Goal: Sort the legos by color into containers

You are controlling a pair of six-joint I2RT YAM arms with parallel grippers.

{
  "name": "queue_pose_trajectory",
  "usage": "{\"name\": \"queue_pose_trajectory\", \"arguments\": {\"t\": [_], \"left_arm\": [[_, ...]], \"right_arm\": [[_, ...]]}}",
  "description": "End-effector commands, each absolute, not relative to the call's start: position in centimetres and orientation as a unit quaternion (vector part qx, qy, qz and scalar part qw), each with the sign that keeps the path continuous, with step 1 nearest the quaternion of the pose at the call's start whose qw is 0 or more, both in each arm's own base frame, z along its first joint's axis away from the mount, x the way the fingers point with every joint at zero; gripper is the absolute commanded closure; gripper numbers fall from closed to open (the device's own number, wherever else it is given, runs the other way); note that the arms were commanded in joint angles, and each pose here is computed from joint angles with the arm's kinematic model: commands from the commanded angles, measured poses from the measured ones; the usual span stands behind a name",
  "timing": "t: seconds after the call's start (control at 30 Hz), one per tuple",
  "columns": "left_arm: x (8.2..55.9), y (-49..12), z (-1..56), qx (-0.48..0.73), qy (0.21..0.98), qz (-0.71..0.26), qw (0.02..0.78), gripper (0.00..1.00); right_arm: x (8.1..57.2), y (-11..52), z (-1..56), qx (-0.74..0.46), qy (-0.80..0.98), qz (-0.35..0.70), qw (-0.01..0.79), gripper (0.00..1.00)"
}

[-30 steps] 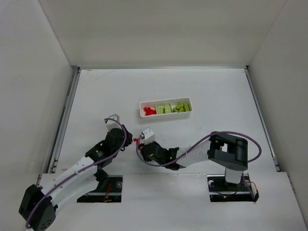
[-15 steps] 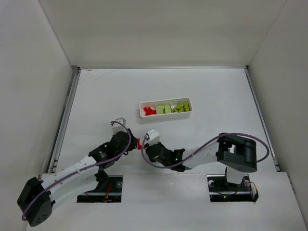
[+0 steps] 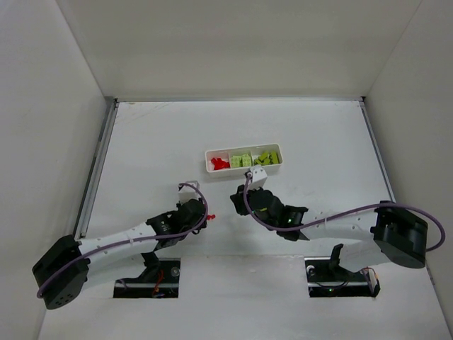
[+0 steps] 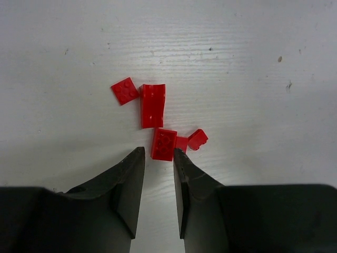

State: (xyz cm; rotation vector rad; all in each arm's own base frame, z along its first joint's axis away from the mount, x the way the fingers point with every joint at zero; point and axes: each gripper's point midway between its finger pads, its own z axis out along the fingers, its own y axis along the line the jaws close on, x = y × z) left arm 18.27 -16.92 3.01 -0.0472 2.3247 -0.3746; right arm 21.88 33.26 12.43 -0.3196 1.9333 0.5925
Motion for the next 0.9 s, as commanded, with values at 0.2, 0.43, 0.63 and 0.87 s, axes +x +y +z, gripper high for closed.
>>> {"name": "queue_pose_trajectory", "arguments": {"t": [0.2,0.43,0.63,0.87], "left_arm": [[19.2,-17.3,3.3,-0.014,0.906,-0.129,0.403,0.75],[19.5,-17.8,2.9,-0.008,0.905,-0.132,0.404,0.75],[20.0,-17.7,2.7,-0.014,0.904,-0.129,0.407,0.84],[19.9,-17.5,2.9,-0.021,0.9,-0.136,0.413,0.9]], "right_arm": [[23.7,33.5,14.4,-0.125,0.794,0.267,0.532,0.73],[24.0,34.5,13.9,-0.132,0.796,0.267,0.527,0.73],[26.4,35.8,15.2,-0.129,0.787,0.279,0.536,0.73],[32.5,36.4,16.1,-0.101,0.782,0.262,0.556,0.73]]}}
